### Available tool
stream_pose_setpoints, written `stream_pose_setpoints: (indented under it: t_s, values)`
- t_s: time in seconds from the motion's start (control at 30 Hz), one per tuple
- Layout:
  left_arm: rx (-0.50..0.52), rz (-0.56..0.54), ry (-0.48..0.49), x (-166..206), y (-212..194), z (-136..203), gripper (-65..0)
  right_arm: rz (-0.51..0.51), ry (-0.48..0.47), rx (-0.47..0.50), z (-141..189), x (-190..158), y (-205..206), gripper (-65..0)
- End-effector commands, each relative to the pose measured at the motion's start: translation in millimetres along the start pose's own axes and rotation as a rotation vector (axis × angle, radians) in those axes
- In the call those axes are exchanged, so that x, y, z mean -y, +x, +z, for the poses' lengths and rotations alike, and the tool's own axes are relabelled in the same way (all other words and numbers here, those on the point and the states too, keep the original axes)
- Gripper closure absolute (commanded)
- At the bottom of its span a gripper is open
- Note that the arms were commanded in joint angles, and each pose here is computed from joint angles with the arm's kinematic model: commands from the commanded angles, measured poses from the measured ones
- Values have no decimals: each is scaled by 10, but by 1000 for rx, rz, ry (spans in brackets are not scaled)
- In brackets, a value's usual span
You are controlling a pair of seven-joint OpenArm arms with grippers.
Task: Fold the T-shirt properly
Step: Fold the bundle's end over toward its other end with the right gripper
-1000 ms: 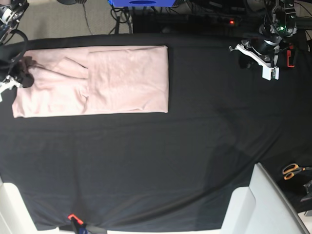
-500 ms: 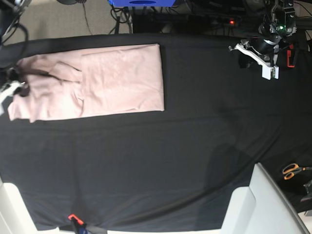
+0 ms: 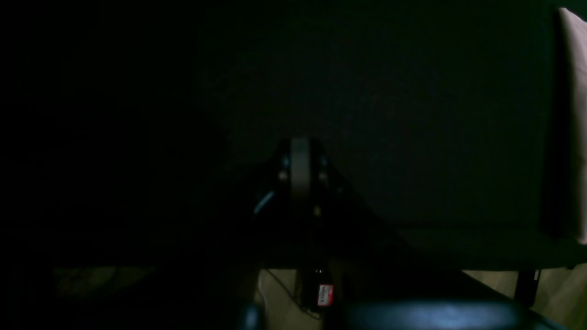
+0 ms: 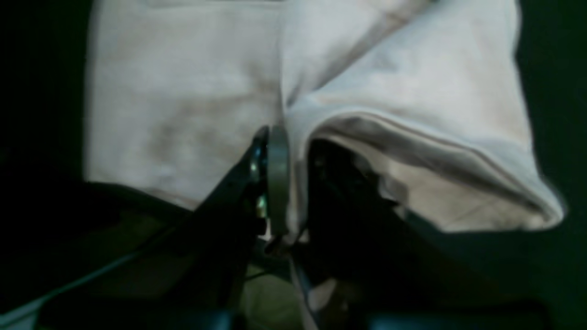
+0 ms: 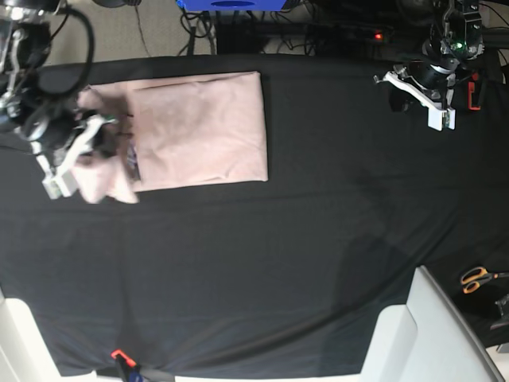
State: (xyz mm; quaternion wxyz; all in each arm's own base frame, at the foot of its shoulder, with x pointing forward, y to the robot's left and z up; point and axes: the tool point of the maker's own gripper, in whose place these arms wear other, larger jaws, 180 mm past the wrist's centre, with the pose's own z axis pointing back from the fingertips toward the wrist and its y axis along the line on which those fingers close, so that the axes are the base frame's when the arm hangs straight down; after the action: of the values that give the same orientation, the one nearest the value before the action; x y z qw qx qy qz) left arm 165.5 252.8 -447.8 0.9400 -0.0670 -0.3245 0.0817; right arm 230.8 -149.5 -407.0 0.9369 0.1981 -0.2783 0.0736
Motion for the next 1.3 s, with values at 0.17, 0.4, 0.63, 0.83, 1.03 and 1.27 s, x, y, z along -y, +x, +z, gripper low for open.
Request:
stream_pose_setpoints:
  t_s: [0.17,0.4,0.63,0.83,1.03,1.27]
  values:
    - [27,-14,-3,-16,86,27,0,-26,78,24,-190,-512,29,-2]
    - [28,-15,-1,-25,91,29,0,-85,108,18,-407,-946,16,-2]
    - [28,-15,-1,-25,91,29,0,28,-22,-11,-589,-1002,6,-2]
    - [2,-112,47,-88,41,16,0,99,-76,-34,-678,-1105,-12,-2]
    - [-23,-182,97,-126,-47,8,0,172,-40,-69,-815,-1346,-53,-2]
    - [-26,-186,98,-126,-57,9,0,199,-78,-84,-953,-1467,-14,-2]
